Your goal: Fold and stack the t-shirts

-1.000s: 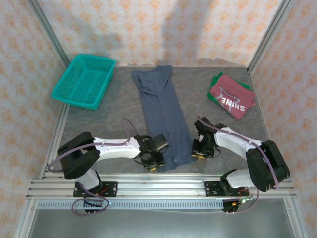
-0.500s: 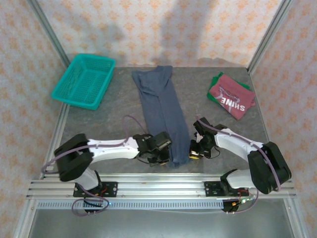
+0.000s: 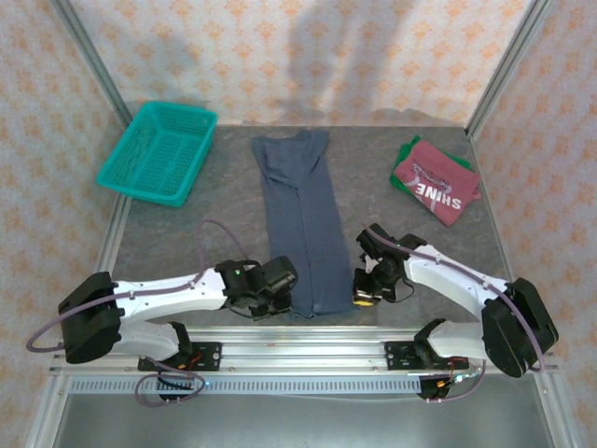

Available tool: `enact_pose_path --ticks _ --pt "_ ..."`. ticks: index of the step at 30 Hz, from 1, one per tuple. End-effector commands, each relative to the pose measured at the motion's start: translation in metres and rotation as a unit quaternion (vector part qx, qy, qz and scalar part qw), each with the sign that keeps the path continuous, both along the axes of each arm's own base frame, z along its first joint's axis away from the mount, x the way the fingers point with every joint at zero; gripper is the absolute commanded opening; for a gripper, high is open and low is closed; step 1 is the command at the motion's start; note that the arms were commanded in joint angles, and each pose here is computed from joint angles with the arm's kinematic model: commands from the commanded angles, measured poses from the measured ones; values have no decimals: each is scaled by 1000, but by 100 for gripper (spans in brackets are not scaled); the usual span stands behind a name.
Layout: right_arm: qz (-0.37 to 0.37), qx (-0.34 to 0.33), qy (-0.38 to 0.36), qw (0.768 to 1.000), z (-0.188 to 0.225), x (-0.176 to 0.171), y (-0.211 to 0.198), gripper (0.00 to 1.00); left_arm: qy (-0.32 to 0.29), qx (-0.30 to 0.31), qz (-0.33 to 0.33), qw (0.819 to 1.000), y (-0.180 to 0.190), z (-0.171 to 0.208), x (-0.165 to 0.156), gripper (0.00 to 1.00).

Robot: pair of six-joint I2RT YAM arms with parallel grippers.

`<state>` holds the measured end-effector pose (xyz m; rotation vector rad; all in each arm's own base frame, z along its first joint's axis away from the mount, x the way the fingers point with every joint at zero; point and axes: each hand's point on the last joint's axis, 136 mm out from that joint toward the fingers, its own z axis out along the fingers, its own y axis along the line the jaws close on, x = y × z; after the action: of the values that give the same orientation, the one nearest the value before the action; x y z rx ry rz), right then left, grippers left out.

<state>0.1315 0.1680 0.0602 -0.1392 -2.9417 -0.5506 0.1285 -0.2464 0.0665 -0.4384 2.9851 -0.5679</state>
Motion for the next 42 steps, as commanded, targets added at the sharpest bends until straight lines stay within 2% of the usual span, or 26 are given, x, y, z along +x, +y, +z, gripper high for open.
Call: enact_pose_path --ticks 1,4,10,18,23,28,42 --pt "-10 -19 -20 1000 19 10 -4 0 -18 35 18 999 17 3 6 0" --pt "-13 -17 -46 999 31 27 2 0 -34 28 26 999 17 17 21 0" --pt "-18 -22 -76 997 49 75 8 0 -77 0 61 995 31 60 79 0" --pt "-5 -37 -126 991 75 169 23 0 -108 -4 52 993 41 98 150 0" --pt "-6 -52 -149 987 86 222 22 0 -116 -4 76 990 62 99 182 0" --pt "7 -60 -153 986 79 258 29 0 -112 -12 78 991 70 96 213 0" --pt "12 -95 -152 984 54 317 29 0 -93 4 58 994 80 68 280 0"
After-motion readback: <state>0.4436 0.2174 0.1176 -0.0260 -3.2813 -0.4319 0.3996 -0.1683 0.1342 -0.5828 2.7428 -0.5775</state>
